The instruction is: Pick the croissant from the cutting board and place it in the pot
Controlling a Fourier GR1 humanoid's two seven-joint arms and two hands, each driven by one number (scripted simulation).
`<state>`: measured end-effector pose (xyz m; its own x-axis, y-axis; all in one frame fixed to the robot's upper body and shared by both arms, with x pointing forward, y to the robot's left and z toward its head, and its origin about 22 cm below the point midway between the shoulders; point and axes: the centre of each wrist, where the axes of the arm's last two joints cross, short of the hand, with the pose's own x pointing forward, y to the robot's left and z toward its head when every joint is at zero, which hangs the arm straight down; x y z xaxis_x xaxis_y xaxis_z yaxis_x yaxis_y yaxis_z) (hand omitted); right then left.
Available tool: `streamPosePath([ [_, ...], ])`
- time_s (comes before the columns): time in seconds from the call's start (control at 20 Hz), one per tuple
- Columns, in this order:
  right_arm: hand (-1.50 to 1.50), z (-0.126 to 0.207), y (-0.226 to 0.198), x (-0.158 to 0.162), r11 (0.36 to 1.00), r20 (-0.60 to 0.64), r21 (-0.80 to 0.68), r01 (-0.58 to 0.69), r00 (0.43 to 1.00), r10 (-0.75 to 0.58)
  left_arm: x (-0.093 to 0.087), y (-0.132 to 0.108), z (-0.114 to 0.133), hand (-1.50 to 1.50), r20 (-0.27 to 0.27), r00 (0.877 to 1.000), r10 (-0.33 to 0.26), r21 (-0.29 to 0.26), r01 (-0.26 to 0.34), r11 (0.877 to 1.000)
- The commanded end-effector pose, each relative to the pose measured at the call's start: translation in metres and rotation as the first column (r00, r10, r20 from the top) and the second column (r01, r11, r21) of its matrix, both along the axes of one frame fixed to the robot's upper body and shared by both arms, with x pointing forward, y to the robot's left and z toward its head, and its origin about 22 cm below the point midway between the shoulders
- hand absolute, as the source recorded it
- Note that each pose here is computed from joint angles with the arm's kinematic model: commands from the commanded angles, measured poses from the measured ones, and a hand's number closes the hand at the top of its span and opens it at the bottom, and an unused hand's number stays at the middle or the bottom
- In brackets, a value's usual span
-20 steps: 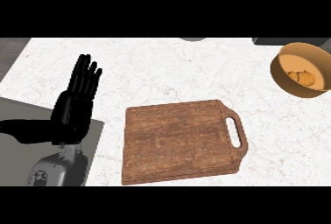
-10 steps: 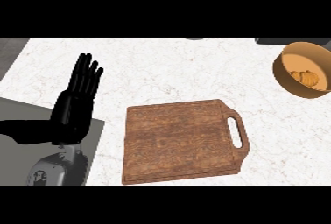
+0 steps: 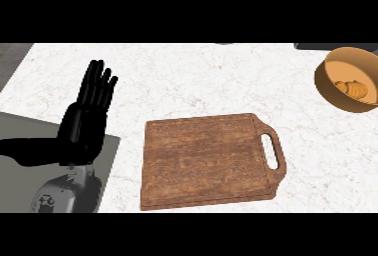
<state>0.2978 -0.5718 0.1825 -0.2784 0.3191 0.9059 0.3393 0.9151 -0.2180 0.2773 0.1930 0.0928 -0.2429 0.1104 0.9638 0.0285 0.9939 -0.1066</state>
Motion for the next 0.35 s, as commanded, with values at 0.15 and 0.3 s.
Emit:
streamPosePath([
  [0.15,-1.50,-0.001,-0.021,-0.029,1.000,0.013,0.012,0.017,1.000,-0.018,0.007,0.035,0.000,0.00,0.001,0.998,0.069,0.100,-0.069,0.993],
  [0.3,-1.50,0.005,-0.030,-0.042,0.999,0.011,-0.001,0.041,0.999,-0.041,0.004,0.036,-0.002,0.00,-0.014,0.998,0.067,0.108,-0.065,0.992],
])
